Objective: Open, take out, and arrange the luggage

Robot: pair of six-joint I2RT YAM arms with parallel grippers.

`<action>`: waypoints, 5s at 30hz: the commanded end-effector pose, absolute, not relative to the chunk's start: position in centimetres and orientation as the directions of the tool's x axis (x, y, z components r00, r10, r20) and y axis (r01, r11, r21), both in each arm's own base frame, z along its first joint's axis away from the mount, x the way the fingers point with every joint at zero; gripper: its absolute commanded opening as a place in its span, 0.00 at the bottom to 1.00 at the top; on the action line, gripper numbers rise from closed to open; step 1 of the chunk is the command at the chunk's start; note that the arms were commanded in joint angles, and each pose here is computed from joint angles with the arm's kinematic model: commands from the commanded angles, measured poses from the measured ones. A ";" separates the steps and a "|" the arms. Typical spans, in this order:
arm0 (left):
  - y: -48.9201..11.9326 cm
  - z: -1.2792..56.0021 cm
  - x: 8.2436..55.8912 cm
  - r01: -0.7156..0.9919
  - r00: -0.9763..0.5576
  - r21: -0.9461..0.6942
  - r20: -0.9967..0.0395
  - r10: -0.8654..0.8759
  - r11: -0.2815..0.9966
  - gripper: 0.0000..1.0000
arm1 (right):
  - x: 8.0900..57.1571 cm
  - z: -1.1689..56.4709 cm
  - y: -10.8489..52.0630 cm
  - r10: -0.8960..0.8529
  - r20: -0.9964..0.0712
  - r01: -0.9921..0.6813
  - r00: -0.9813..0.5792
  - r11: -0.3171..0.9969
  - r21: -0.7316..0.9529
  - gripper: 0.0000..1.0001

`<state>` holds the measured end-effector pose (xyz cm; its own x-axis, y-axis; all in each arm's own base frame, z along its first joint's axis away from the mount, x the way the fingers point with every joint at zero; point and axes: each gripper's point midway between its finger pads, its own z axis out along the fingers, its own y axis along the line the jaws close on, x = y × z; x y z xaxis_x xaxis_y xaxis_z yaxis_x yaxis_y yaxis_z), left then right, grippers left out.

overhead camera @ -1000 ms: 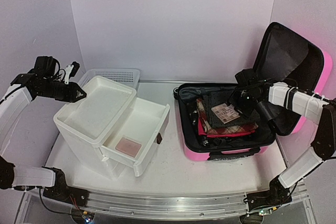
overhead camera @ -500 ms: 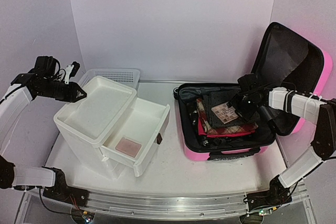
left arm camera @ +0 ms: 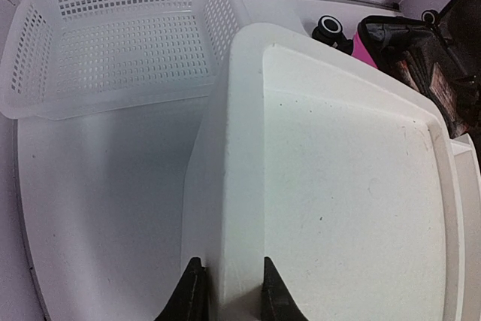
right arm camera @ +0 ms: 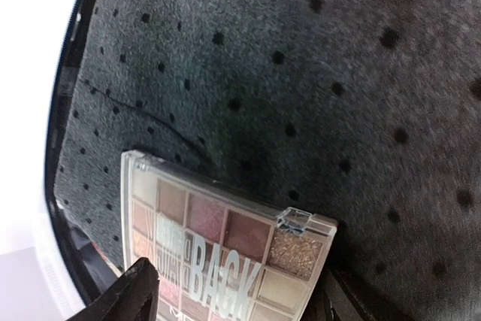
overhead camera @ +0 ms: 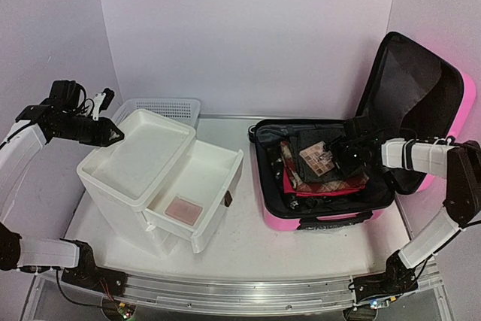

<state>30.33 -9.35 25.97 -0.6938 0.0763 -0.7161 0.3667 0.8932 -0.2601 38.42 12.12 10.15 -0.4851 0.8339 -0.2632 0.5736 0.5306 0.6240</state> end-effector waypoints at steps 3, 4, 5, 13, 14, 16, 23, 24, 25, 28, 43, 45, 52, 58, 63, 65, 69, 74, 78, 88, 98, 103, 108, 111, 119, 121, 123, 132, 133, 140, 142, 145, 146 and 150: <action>-12.0 22.5 26.6 0.300 -0.861 -0.508 -0.508 0.001 0.808 0.00 | 41.2 11.8 14.1 0.838 -0.252 0.442 -0.483 0.482 0.757 0.67; -12.0 22.4 26.6 0.299 -0.863 -0.509 -0.506 0.001 0.807 0.00 | 41.2 12.3 14.5 0.829 -0.251 0.419 -0.499 0.484 0.768 0.65; -12.0 22.4 26.7 0.299 -0.863 -0.509 -0.505 0.001 0.807 0.00 | 41.2 12.6 14.6 0.826 -0.257 0.405 -0.502 0.488 0.774 0.63; -12.1 22.5 27.0 0.298 -0.865 -0.515 -0.501 0.001 0.804 0.00 | 41.5 13.8 15.0 0.807 -0.286 0.350 -0.516 0.503 0.790 0.56; -12.1 22.6 27.0 0.299 -0.865 -0.515 -0.502 0.000 0.804 0.00 | 41.6 13.8 15.1 0.808 -0.282 0.346 -0.517 0.499 0.794 0.54; -12.1 22.7 27.0 0.298 -0.863 -0.513 -0.505 -0.002 0.805 0.00 | 41.8 13.5 15.2 0.816 -0.268 0.354 -0.512 0.484 0.800 0.53; -12.1 22.7 26.9 0.297 -0.863 -0.513 -0.505 -0.003 0.805 0.00 | 42.1 11.3 15.5 0.828 -0.222 0.399 -0.515 0.461 0.793 0.56; -12.1 22.8 27.0 0.297 -0.863 -0.512 -0.505 -0.003 0.806 0.00 | 42.1 11.1 15.6 0.827 -0.219 0.400 -0.518 0.460 0.793 0.56; -12.0 22.7 27.0 0.296 -0.863 -0.510 -0.506 -0.003 0.808 0.00 | 42.2 10.8 15.6 0.827 -0.217 0.401 -0.518 0.459 0.792 0.56; -12.0 22.6 27.0 0.294 -0.865 -0.511 -0.502 -0.002 0.808 0.00 | 42.1 10.0 15.6 0.825 -0.214 0.405 -0.523 0.461 0.790 0.55; -12.0 22.4 27.0 0.291 -0.868 -0.508 -0.497 -0.001 0.811 0.00 | 41.7 13.9 15.7 0.821 -0.237 0.305 -0.520 0.438 0.846 0.09; -12.0 22.4 27.0 0.290 -0.867 -0.508 -0.498 -0.002 0.811 0.00 | 41.6 14.3 15.6 0.822 -0.238 0.301 -0.517 0.435 0.849 0.06; -12.0 22.4 26.9 0.291 -0.866 -0.508 -0.499 -0.002 0.811 0.00 | 41.4 16.4 16.0 0.817 -0.234 0.257 -0.527 0.416 0.872 0.00; -11.9 22.4 27.0 0.289 -0.866 -0.506 -0.500 -0.004 0.813 0.00 | 40.6 20.6 17.3 0.789 -0.199 0.187 -0.582 0.368 0.911 0.00; -11.9 22.4 27.1 0.283 -0.870 -0.510 -0.494 -0.007 0.812 0.00 | 39.1 24.8 18.2 0.756 -0.177 0.147 -0.630 0.340 0.929 0.00; -11.9 22.4 27.2 0.282 -0.868 -0.506 -0.496 -0.007 0.815 0.00 | 38.3 26.6 18.7 0.742 -0.173 0.129 -0.648 0.330 0.935 0.00; -11.6 22.3 27.2 0.269 -0.869 -0.499 -0.494 -0.016 0.824 0.00 | 35.2 28.6 21.4 0.696 -0.122 0.145 -0.708 0.313 0.939 0.00; -11.4 21.9 27.2 0.246 -0.875 -0.496 -0.483 -0.029 0.833 0.00 | 29.0 32.4 29.4 0.574 -0.202 0.027 -0.793 0.365 0.931 0.00; -11.1 21.3 27.1 0.241 -0.877 -0.479 -0.481 -0.023 0.844 0.00 | 25.4 35.4 33.6 0.510 -0.339 -0.109 -0.791 0.428 0.897 0.00; -10.9 21.6 27.7 0.233 -0.865 -0.470 -0.499 -0.039 0.851 0.00 | 22.0 32.0 40.2 0.467 -0.458 -0.085 -0.756 0.624 0.777 0.00; -11.0 21.6 27.8 0.239 -0.864 -0.476 -0.503 -0.039 0.846 0.00 | 24.0 30.0 43.4 0.534 -0.442 0.002 -0.721 0.639 0.769 0.00; -11.1 21.9 27.7 0.246 -0.859 -0.478 -0.510 -0.039 0.843 0.00 | 24.6 28.8 46.0 0.546 -0.400 0.040 -0.736 0.626 0.779 0.00; -11.2 22.1 27.5 0.252 -0.855 -0.480 -0.517 -0.038 0.840 0.00 | 25.2 27.6 47.7 0.563 -0.375 0.073 -0.737 0.618 0.783 0.00; -11.2 22.2 27.4 0.257 -0.853 -0.479 -0.521 -0.036 0.840 0.00 | 25.6 26.8 48.3 0.563 -0.377 0.081 -0.735 0.625 0.776 0.00; -11.2 22.1 27.5 0.258 -0.855 -0.482 -0.517 -0.035 0.837 0.00 | 25.8 24.3 47.9 0.499 -0.385 0.082 -0.776 0.686 0.723 0.22; -11.3 22.2 27.5 0.259 -0.855 -0.482 -0.518 -0.034 0.837 0.00 | 25.5 24.5 47.7 0.446 -0.424 0.034 -0.788 0.720 0.693 0.34; -11.2 22.1 27.5 0.259 -0.855 -0.480 -0.517 -0.032 0.838 0.00 | 25.3 25.2 47.3 0.375 -0.473 -0.023 -0.797 0.764 0.645 0.47; -11.1 22.2 27.4 0.257 -0.850 -0.471 -0.525 -0.033 0.844 0.00 | 19.9 30.0 45.4 -0.248 -0.655 -0.596 -0.713 0.707 0.381 0.80; -11.0 22.3 27.3 0.256 -0.850 -0.469 -0.526 -0.034 0.845 0.00 | 19.3 29.4 43.8 -0.321 -0.650 -0.632 -0.689 0.706 0.321 0.82; -11.1 22.9 27.0 0.261 -0.847 -0.476 -0.531 -0.037 0.840 0.00 | 18.1 24.5 35.6 -0.483 -0.617 -0.671 -0.621 0.734 0.101 0.98; -11.1 22.9 26.9 0.263 -0.847 -0.475 -0.531 -0.035 0.840 0.00 | 17.3 23.1 35.4 -0.581 -0.589 -0.750 -0.561 0.658 0.065 0.98; -11.0 22.5 26.8 0.257 -0.852 -0.469 -0.523 -0.031 0.845 0.00 | 15.7 21.4 36.3 -0.720 -0.573 -0.889 -0.391 0.456 0.033 0.98; -11.0 22.4 26.8 0.255 -0.854 -0.468 -0.520 -0.030 0.846 0.00 | 15.1 21.2 36.8 -0.736 -0.587 -0.921 -0.338 0.388 0.044 0.98; -10.9 21.9 26.8 0.244 -0.861 -0.470 -0.507 -0.033 0.848 0.00 | 16.6 21.4 38.6 -0.714 -0.650 -0.958 -0.259 0.278 0.077 0.98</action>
